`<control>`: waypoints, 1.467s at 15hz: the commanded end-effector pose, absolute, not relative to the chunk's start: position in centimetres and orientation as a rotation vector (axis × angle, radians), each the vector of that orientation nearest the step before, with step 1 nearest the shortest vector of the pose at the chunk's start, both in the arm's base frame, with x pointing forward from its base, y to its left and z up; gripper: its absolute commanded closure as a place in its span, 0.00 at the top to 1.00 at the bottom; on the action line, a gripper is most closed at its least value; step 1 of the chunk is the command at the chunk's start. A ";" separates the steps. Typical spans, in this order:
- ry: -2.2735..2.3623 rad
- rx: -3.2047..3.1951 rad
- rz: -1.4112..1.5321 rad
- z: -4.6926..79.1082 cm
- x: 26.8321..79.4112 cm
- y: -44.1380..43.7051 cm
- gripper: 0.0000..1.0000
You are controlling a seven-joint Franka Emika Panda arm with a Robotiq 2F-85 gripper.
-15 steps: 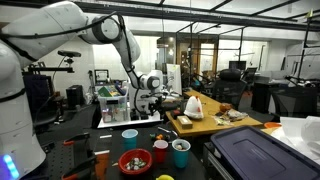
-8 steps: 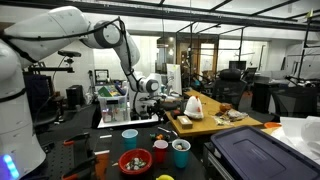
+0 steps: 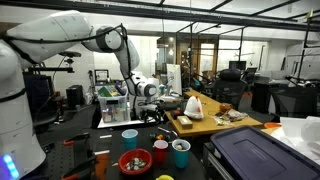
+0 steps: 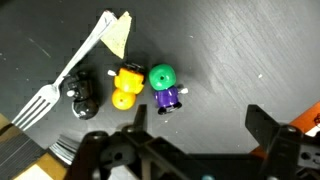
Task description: Put all the South Park toys in the green cup
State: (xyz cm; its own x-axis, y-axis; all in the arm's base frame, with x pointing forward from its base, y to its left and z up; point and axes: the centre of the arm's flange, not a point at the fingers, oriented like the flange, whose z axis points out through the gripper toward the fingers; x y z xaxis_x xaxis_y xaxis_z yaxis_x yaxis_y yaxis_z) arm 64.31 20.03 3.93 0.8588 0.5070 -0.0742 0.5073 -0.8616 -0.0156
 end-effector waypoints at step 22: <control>1.376 2.821 -0.292 -2.0 65.3 18.0 1.00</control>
State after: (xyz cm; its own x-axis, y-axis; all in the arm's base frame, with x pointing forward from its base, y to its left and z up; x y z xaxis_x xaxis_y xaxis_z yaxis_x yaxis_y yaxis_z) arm 63.98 17.74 -1.97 0.6261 0.7645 -0.1531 0.7682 -0.6385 -0.0471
